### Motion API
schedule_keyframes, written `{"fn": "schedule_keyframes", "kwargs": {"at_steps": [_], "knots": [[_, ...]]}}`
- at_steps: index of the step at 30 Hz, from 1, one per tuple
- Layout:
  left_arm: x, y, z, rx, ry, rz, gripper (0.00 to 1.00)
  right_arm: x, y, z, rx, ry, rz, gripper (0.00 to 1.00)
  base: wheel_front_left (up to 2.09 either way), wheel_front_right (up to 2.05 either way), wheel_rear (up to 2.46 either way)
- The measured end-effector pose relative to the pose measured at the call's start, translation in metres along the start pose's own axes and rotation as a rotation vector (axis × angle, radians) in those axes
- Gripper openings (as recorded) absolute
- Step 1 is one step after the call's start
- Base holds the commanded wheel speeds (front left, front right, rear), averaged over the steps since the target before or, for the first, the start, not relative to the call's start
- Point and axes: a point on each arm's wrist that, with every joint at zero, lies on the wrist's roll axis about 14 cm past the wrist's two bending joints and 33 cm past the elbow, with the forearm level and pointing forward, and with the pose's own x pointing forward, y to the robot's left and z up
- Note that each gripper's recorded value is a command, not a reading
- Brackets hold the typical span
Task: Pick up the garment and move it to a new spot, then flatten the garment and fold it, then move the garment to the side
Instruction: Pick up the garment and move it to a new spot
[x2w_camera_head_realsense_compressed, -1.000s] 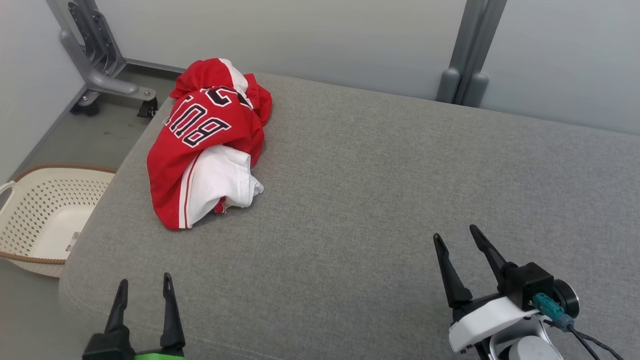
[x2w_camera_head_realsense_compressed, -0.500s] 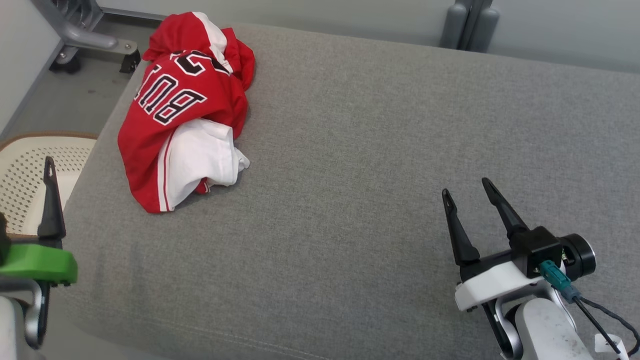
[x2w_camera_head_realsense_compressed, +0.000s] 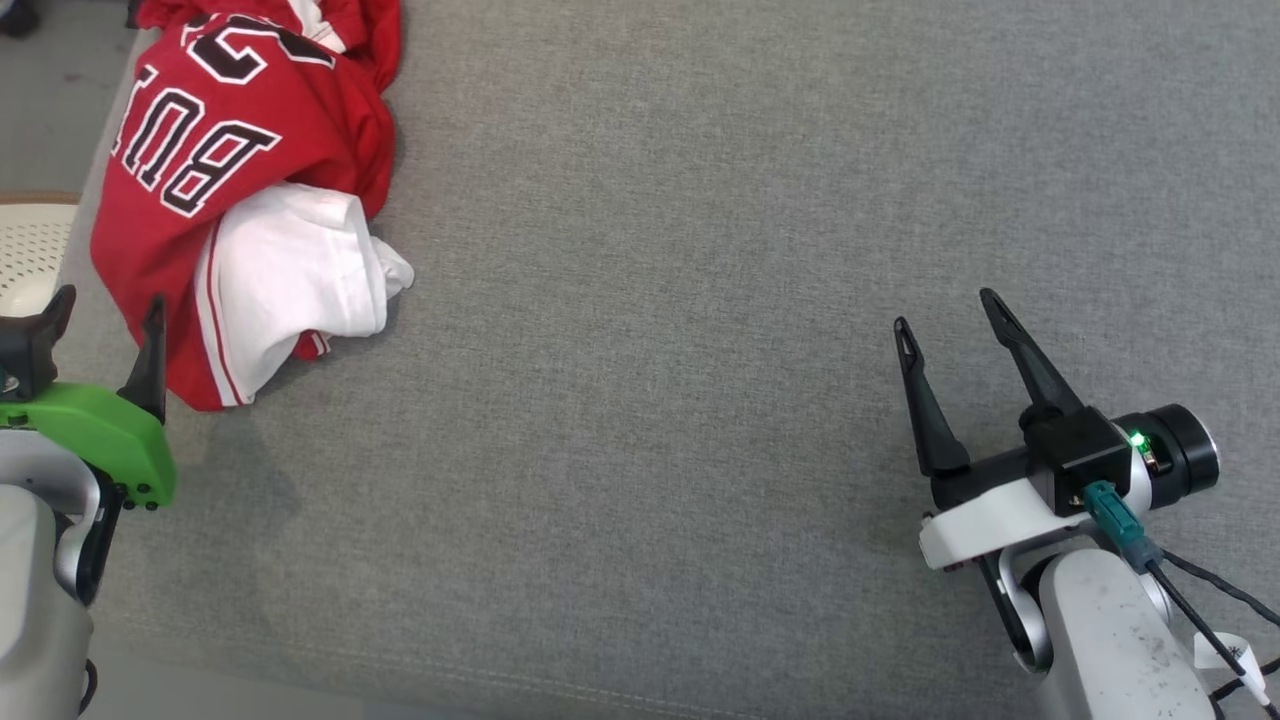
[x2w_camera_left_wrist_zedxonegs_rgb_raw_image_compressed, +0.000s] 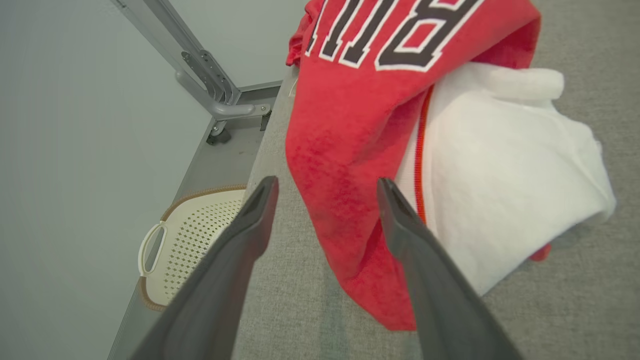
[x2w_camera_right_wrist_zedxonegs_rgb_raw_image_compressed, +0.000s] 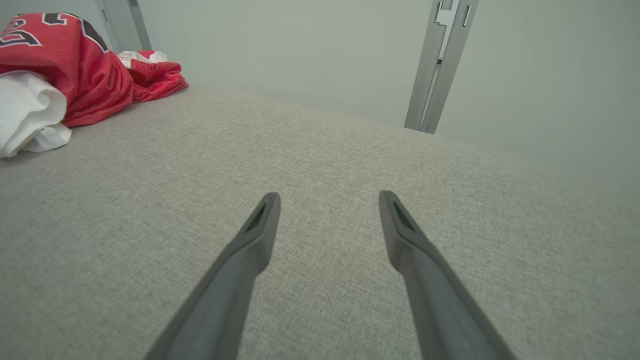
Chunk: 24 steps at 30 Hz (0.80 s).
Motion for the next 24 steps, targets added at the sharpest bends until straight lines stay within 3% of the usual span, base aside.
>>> {"fn": "schedule_keyframes", "kwargs": {"at_steps": [5, 8, 9, 11, 12, 17, 24], "knots": [[0.018, 0.003, -0.015, -0.012, 0.043, 0.016, 0.99, -0.002, -0.011, -0.010, -0.007, 0.021, -0.026, 1.00, 0.00, 0.00, 0.00], [0.026, -0.007, -0.024, -0.041, 0.071, 0.002, 0.48, -0.004, -0.015, -0.014, -0.008, 0.032, -0.038, 1.00, 0.00, 0.00, 0.00], [0.028, -0.010, -0.026, -0.046, 0.076, -0.003, 0.40, -0.005, -0.016, -0.015, -0.008, 0.034, -0.040, 1.00, 0.00, 0.00, 0.00], [0.032, -0.013, -0.027, -0.050, 0.081, -0.010, 0.09, -0.006, -0.018, -0.016, -0.008, 0.037, -0.044, 1.00, 0.00, 0.00, 0.00], [0.034, -0.015, -0.026, -0.050, 0.072, -0.015, 0.00, -0.006, -0.019, -0.016, -0.008, 0.037, -0.046, 1.00, 0.00, 0.00, 0.00], [0.039, -0.010, -0.010, -0.027, 0.019, -0.012, 0.00, -0.008, -0.022, -0.011, -0.001, 0.026, -0.059, 1.00, 0.00, 0.00, 0.00], [0.035, 0.019, 0.036, 0.095, -0.100, 0.015, 0.00, -0.012, -0.024, 0.010, 0.030, -0.020, -0.076, 1.00, 0.00, 0.00, 0.00]]}}
